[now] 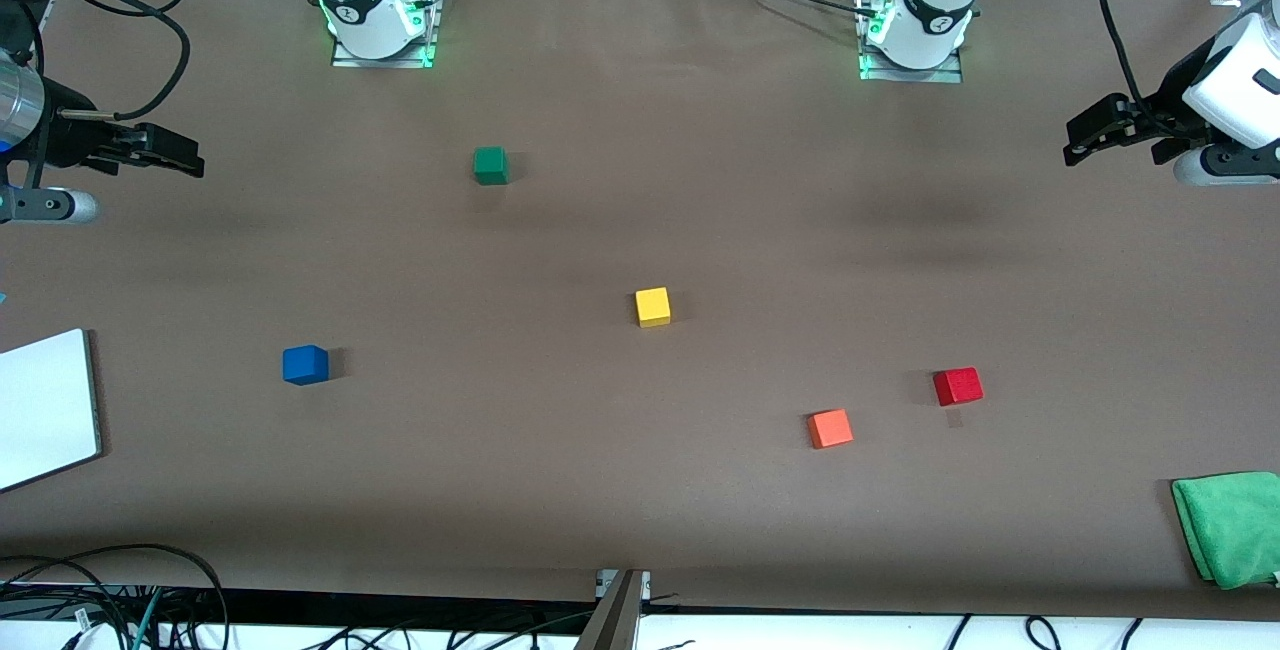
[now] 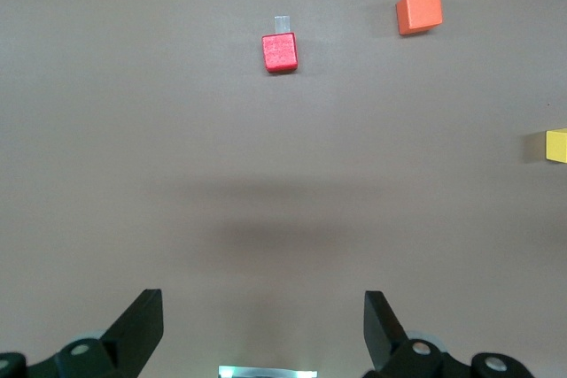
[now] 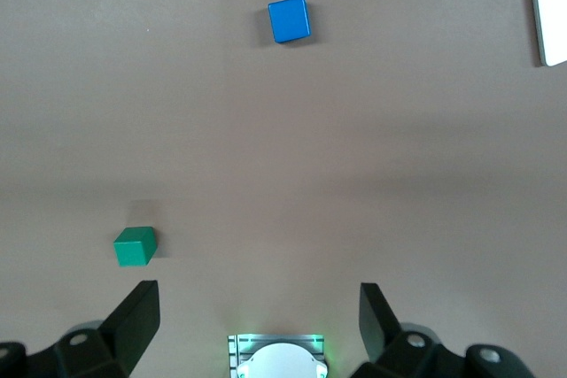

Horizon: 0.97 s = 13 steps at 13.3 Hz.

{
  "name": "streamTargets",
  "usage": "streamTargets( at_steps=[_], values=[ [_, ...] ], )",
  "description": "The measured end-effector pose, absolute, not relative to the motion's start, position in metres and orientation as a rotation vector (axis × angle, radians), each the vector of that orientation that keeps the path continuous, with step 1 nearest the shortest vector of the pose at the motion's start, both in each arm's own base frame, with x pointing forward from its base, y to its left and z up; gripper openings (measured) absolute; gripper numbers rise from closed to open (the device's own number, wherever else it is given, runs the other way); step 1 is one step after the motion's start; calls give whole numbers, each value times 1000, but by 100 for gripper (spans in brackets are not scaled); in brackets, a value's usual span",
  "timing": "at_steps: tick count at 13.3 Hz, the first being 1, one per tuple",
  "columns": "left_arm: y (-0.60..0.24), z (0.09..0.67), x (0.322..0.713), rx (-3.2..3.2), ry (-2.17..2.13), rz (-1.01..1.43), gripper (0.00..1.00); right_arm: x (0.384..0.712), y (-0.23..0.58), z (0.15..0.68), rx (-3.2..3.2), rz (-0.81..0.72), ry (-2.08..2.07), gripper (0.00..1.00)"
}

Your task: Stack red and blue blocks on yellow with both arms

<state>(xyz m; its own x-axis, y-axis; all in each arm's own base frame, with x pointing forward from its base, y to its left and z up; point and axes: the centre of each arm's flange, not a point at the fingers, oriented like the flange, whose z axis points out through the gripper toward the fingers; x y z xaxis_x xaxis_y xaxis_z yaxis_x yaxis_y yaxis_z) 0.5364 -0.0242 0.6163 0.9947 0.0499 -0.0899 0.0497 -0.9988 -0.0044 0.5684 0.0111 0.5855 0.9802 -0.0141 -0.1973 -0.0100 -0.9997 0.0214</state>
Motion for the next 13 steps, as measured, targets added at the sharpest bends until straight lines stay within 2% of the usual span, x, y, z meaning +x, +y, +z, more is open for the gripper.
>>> streamTargets(
  at_steps=[9, 13],
  values=[
    [-14, 614, 538, -3136, -104, 149, 100, 569, 9, 586, 3106, -308, -24, 100],
    [5, 590, 551, -3135, -155, 214, 100, 569, 8, 586, 3106, -305, -28, 100]
  ],
)
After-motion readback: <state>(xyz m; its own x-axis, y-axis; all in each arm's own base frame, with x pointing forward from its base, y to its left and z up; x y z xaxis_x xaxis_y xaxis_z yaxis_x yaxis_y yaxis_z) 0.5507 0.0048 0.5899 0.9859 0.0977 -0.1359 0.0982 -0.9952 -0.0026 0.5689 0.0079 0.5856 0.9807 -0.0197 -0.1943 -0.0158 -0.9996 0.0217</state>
